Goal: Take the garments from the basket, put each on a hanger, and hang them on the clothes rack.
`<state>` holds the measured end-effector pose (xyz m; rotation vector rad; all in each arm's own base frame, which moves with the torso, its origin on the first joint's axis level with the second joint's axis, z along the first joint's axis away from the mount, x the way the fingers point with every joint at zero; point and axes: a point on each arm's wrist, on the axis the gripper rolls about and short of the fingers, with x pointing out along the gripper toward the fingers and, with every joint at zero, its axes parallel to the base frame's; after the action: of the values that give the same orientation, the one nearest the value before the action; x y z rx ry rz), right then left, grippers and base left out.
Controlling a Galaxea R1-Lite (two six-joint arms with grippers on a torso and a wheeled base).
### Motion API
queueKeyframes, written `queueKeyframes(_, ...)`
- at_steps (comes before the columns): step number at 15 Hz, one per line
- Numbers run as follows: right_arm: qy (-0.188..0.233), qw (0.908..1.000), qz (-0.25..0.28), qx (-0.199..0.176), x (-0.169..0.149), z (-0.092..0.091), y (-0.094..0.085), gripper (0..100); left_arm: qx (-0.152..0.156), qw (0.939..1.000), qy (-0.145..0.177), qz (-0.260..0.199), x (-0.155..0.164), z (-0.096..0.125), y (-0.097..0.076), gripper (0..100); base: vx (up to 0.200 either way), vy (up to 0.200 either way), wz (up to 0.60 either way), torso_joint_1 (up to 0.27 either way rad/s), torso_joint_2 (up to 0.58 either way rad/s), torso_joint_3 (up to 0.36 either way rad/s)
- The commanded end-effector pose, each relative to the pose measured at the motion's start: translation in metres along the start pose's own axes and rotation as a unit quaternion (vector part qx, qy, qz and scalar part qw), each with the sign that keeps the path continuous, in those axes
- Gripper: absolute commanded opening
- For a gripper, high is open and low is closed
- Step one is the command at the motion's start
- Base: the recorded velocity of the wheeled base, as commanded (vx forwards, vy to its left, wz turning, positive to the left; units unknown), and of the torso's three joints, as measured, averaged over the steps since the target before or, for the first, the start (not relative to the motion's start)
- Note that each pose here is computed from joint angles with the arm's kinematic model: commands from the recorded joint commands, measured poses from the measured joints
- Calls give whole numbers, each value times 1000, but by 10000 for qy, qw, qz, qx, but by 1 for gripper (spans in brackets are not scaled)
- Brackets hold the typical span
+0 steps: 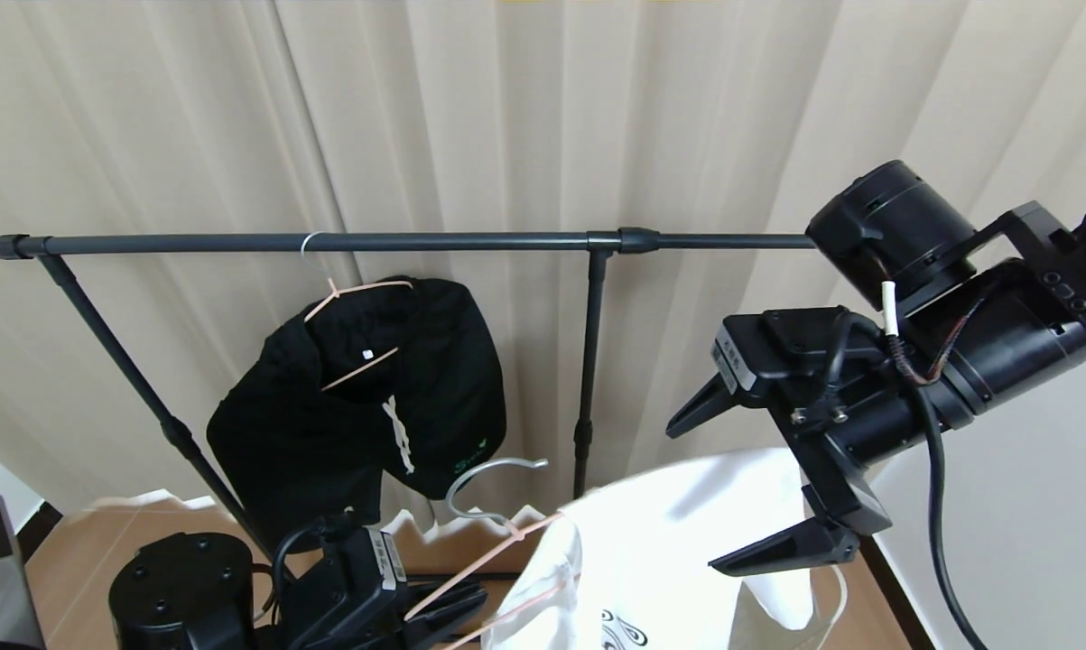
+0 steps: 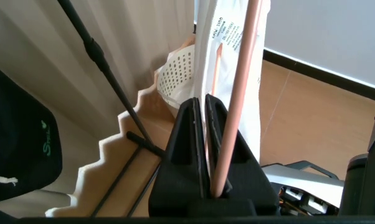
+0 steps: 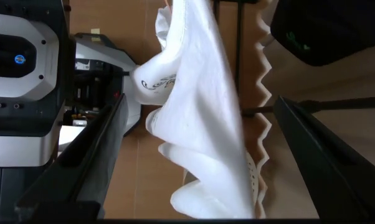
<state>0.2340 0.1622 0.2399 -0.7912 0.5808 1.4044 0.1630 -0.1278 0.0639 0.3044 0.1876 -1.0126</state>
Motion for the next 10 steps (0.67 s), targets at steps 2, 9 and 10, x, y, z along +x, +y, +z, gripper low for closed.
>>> queueKeyframes(2,75,9998,172,29,16,1,-6,100,25,10000,-19,-55,1,1,-2,0,0,0,0,0,0,0)
queueKeyframes(9,341,9992,-13,-204,32,17,-10,100,65,10000,-41,-63,0,2,-3,0,0,0,0,0,0,0)
queueKeyframes(10,377,9991,-17,-210,34,18,-11,100,70,9999,-55,-59,0,3,-3,0,0,0,0,0,0,0)
